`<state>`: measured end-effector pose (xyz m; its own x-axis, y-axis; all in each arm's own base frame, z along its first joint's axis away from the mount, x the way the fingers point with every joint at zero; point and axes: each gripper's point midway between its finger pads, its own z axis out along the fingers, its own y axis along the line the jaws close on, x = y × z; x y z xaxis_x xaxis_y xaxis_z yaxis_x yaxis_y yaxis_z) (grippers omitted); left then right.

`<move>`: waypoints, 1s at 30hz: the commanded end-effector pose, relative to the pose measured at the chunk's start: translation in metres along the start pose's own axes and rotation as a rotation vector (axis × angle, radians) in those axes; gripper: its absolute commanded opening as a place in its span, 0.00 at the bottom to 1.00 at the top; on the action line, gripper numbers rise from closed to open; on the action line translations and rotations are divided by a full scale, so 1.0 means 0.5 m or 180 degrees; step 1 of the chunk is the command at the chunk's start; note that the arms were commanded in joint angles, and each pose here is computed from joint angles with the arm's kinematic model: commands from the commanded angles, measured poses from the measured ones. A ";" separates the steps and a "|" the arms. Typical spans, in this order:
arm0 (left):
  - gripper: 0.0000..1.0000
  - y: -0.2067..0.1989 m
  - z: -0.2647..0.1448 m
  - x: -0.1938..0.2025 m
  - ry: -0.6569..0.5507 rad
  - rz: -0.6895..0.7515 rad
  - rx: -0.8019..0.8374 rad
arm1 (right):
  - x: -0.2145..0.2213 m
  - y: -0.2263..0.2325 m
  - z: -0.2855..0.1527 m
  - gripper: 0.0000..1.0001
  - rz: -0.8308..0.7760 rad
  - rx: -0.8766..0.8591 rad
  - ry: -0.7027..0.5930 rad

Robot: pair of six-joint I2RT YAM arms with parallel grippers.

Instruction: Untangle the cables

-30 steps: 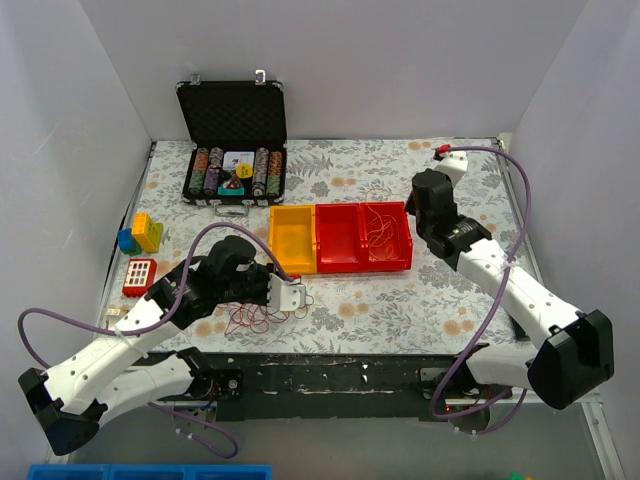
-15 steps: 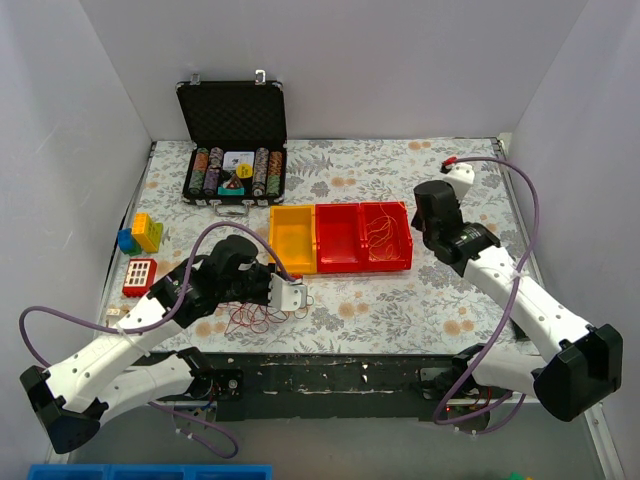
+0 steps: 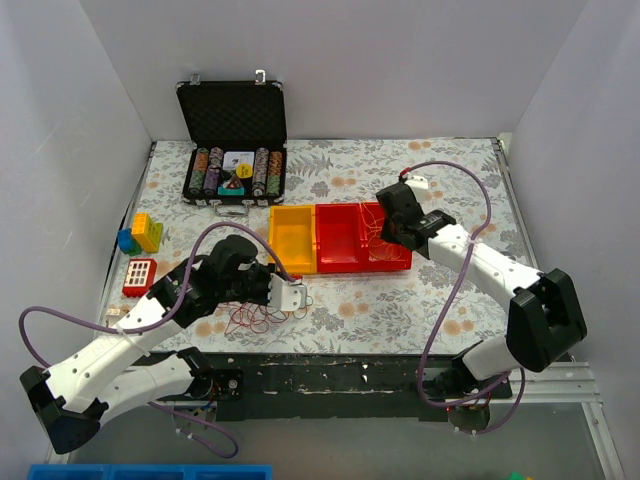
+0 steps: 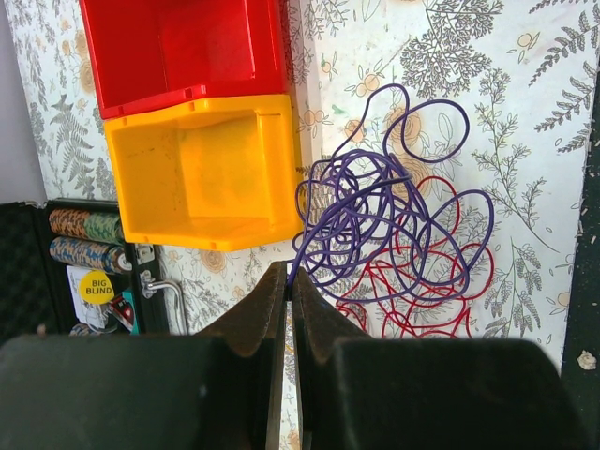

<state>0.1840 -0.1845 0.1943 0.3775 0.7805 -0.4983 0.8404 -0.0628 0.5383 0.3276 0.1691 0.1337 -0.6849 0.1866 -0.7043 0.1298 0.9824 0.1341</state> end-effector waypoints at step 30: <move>0.02 0.000 -0.014 0.009 -0.0023 0.0087 -0.0124 | -0.064 0.222 0.059 0.01 0.1014 -0.1291 -0.0003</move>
<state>0.1807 -0.1776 0.1908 0.3931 0.7805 -0.4862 0.8277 -0.0701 0.5568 0.3876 0.2374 0.1081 -0.6703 0.4527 -0.5880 0.1716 0.8654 0.4707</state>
